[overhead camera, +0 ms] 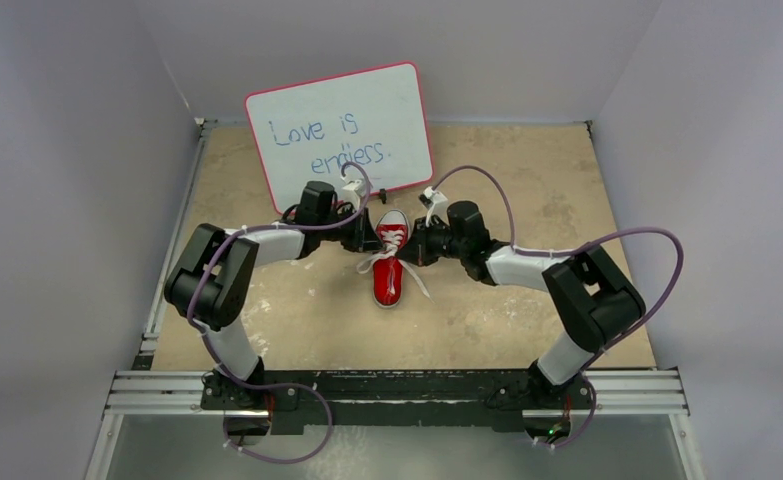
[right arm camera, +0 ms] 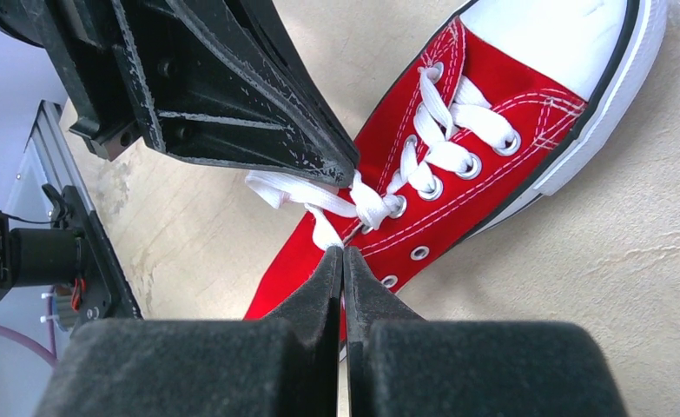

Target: Tie the shoes

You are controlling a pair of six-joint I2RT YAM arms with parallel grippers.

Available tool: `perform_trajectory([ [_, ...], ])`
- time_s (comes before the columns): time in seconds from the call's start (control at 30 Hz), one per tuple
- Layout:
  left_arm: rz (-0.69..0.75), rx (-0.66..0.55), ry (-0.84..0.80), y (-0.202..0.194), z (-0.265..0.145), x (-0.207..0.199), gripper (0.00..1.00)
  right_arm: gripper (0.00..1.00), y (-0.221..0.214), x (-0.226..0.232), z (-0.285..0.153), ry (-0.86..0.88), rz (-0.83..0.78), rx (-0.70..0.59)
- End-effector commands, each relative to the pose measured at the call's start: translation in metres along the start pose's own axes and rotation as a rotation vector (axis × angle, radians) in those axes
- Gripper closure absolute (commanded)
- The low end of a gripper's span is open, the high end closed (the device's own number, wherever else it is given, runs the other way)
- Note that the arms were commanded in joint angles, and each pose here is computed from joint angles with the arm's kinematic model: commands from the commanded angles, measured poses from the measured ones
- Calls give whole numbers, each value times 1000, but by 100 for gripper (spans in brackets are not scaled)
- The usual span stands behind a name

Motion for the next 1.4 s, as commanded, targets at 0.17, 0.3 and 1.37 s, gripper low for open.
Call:
perform_trajectory([
  [0.17,85,-99,-64,29,-11,-22,100,100,19,8,12,55,29,-58],
  [0.3,57,-137,-95,31,-12,-28,100,100,16,6,15,50,67,-61],
  [1.37,47,-10,-53,-1,-5,-12,71,100,13,-1,27,28,151,-58],
])
Point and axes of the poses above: each gripper's point midway between its finger pads, its own z axis out along the fingers, its own x axis along the line the jaws close on, y = z × x, the point moved 8 cm from there along -z, back along the fingers, and after that the axes turned 1 degree about -z, right-handed, at the moved point
